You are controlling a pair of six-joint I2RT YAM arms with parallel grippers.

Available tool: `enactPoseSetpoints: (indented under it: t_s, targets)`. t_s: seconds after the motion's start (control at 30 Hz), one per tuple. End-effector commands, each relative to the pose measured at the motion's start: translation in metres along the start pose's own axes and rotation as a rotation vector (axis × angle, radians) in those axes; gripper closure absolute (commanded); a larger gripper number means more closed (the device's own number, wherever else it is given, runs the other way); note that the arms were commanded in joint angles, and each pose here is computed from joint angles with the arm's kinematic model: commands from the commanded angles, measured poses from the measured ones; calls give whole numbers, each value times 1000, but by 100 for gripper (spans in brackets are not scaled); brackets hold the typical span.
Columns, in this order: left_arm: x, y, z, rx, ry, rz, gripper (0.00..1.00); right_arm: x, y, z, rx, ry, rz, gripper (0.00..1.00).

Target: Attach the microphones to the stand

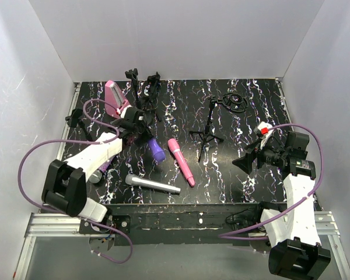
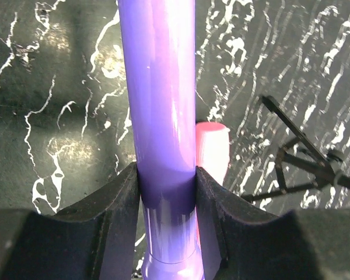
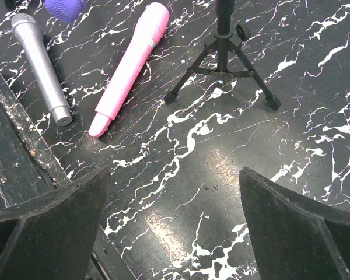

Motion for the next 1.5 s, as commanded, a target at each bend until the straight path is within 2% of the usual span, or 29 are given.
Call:
enactPoseSetpoints:
  t_s: [0.0, 0.27, 0.43, 0.63, 0.97, 1.1, 1.23, 1.33, 1.47]
  targets:
    - [-6, 1, -31, -13, -172, 52, 96, 3, 5, -2, -23, 13, -40, 2]
    - [-2, -17, -76, -18, -523, 289, 100, 7, 4, -2, -31, 41, -49, 2]
    - [0, -27, -92, 7, -668, 353, 100, 7, 4, -2, -33, 49, -51, 2]
    - [-1, -29, -104, 18, -750, 436, 100, 10, 2, -2, -40, 85, -72, 2]
    - [2, -36, -114, 99, -807, 469, 100, 16, 0, -2, -46, 137, -97, 2]
    - [5, -38, -124, 171, -813, 490, 100, 19, -1, -3, -49, 166, -109, 2]
    - [8, -45, -134, 296, -836, 470, 100, 24, -1, -5, -43, 201, -128, 2]
    - [11, -53, -138, 403, -853, 440, 100, 33, 1, -11, -26, 239, -218, 2]
    - [12, -64, -141, 502, -901, 430, 100, 34, 2, -18, 59, 228, -348, 2]
Point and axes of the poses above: each gripper's point midway between its finger pads, its own z axis out along the fingers, its own x axis along the line the jaws close on, y = z × x, the point moved 10 cm from there along -z, back along the fingers, and after that the axes turned 9 degrees about z, right-handed, at the moved point
